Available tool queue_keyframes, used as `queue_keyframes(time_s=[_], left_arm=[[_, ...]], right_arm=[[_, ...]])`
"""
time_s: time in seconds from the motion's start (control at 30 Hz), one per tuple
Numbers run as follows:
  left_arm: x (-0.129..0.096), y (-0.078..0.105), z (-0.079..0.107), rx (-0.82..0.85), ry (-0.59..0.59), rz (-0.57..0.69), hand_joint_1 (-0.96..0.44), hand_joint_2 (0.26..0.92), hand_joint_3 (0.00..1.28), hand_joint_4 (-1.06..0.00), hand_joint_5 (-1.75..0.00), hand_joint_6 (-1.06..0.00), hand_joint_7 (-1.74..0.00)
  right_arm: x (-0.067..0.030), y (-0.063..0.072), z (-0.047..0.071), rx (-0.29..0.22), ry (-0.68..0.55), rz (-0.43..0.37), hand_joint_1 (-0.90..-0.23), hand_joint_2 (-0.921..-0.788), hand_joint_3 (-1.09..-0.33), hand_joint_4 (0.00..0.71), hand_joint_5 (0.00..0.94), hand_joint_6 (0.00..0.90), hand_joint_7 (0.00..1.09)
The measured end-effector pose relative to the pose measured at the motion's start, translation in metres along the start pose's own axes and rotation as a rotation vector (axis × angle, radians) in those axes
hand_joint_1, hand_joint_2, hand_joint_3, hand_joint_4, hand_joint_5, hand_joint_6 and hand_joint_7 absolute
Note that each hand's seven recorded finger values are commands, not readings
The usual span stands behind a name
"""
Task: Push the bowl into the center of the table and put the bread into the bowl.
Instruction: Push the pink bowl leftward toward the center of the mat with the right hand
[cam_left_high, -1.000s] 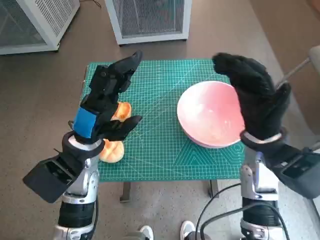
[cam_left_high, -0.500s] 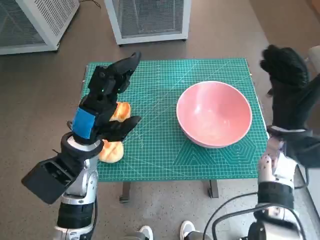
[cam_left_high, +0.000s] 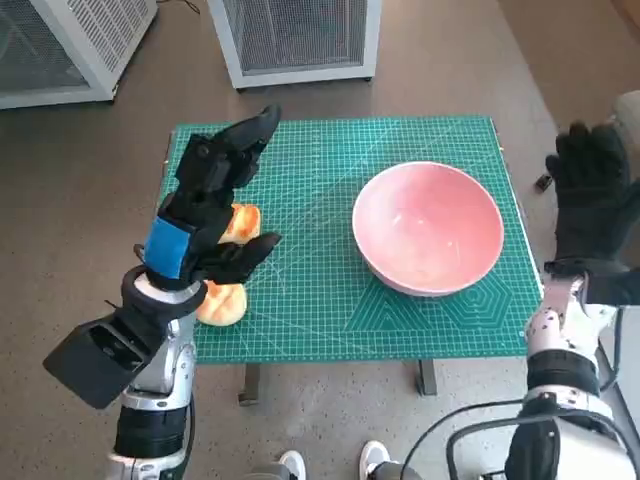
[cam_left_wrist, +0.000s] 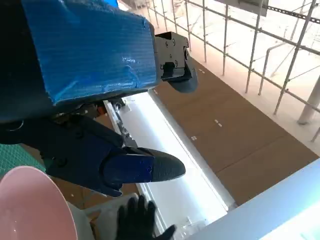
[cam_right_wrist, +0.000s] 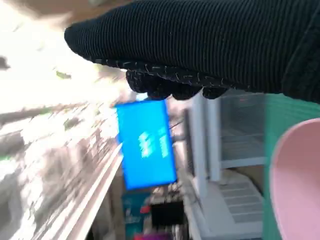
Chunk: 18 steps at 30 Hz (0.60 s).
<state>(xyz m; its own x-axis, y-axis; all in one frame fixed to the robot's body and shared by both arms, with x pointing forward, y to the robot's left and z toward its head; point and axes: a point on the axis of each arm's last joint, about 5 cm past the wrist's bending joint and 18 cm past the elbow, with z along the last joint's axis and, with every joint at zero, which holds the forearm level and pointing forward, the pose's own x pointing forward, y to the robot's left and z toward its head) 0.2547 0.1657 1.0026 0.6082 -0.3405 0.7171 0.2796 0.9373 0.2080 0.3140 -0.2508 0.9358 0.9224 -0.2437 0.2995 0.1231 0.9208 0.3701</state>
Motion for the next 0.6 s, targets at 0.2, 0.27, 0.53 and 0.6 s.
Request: queue_keyframes(time_s=[0.2, 0.27, 0.53, 0.6], left_arm=[[-0.001, 0.000, -0.001, -0.005, 0.004, 0.004, -0.50, 0.921, 0.33, -0.23, -0.02, 0.00, -0.76], [-0.001, 0.000, -0.001, -0.005, 0.004, 0.004, -0.50, 0.921, 0.33, -0.23, -0.02, 0.00, -0.76], [-0.002, 0.000, -0.001, -0.003, 0.005, 0.009, -0.50, 0.921, 0.33, -0.24, -0.02, 0.00, -0.76], [-0.002, 0.001, -0.001, -0.003, 0.005, 0.010, -0.50, 0.921, 0.33, -0.24, -0.02, 0.00, -0.76]], right_arm=[[-0.0053, -0.003, -0.009, 0.022, 0.086, -0.046, -0.294, -0.921, -0.562, 0.438, 0.001, 0.250, 0.62], [-0.0066, -0.003, -0.012, 0.025, 0.109, -0.050, -0.286, -0.921, -0.584, 0.427, 0.000, 0.247, 0.62], [-0.0137, 0.000, -0.025, 0.051, 0.217, -0.064, -0.272, -0.921, -0.580, 0.424, 0.005, 0.220, 0.59], [-0.0156, 0.001, -0.028, 0.064, 0.247, -0.074, -0.269, -0.921, -0.588, 0.436, 0.008, 0.228, 0.57]])
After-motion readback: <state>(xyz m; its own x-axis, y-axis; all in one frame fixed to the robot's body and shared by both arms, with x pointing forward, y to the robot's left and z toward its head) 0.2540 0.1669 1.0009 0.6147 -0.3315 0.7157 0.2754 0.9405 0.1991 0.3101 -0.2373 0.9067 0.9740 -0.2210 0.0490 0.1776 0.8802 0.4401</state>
